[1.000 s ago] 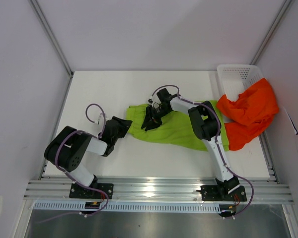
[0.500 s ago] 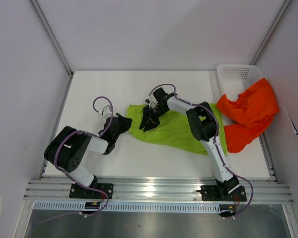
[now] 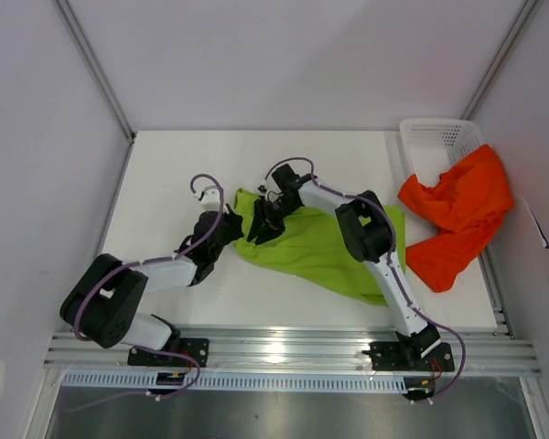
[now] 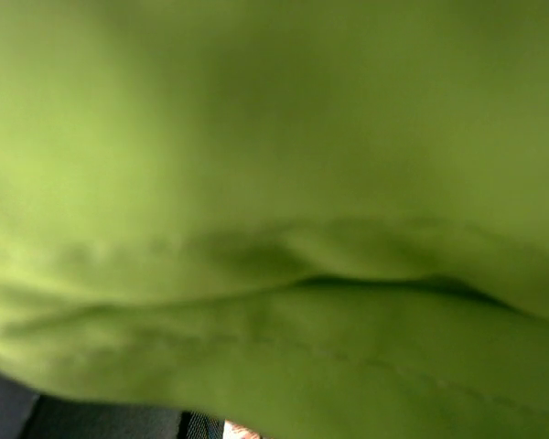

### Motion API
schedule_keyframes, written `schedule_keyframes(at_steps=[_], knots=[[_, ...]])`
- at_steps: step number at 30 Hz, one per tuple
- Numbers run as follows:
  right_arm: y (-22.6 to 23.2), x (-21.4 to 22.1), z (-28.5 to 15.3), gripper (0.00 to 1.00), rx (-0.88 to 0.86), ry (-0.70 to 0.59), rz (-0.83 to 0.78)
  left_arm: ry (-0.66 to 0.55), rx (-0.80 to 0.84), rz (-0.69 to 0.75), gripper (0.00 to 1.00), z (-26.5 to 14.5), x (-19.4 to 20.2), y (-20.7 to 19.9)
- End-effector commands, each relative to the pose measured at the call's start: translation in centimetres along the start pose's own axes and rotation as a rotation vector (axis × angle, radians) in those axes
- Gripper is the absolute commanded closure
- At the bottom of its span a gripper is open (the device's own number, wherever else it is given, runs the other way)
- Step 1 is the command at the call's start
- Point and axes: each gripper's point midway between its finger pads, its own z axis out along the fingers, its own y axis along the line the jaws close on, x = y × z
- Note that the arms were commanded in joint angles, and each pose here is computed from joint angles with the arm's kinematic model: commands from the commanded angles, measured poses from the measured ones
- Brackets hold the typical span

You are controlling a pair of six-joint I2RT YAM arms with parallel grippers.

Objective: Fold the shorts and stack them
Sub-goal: Fold the shorts

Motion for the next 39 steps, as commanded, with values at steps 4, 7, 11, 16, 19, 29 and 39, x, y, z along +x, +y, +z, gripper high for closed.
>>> schedule_keyframes(at_steps=[4, 7, 11, 16, 19, 29, 39], knots=[[-2.6, -1.4, 4.9, 0.60, 0.077, -0.010, 0.045, -0.173, -0.073, 0.131, 1.00, -2.0, -5.4, 0.8], [-1.3, -2.0, 5.7, 0.58, 0.032, -0.012, 0.055, -0.202, -0.076, 0.152, 1.00, -2.8, -6.3, 1.0], [2.5, -3.8, 3.7, 0.40, -0.031, -0.088, 0.007, -0.226, -0.132, 0.178, 1.00, -3.4, -7.9, 1.5], [6.5, -5.3, -1.7, 0.26, -0.040, -0.190, -0.066, -0.248, -0.172, 0.207, 1.00, -3.6, -9.4, 1.8], [7.2, -5.0, -5.0, 0.25, -0.032, -0.229, -0.071, -0.258, -0.175, 0.220, 1.00, -3.8, -10.0, 1.8], [3.1, 1.5, -9.6, 0.55, 0.023, -0.223, -0.032, -0.294, -0.164, 0.266, 1.00, -4.3, -11.8, 1.1], [-0.8, 4.7, -7.3, 0.76, 0.017, -0.123, 0.062, -0.328, -0.094, 0.311, 1.00, -4.9, -14.9, -1.4]])
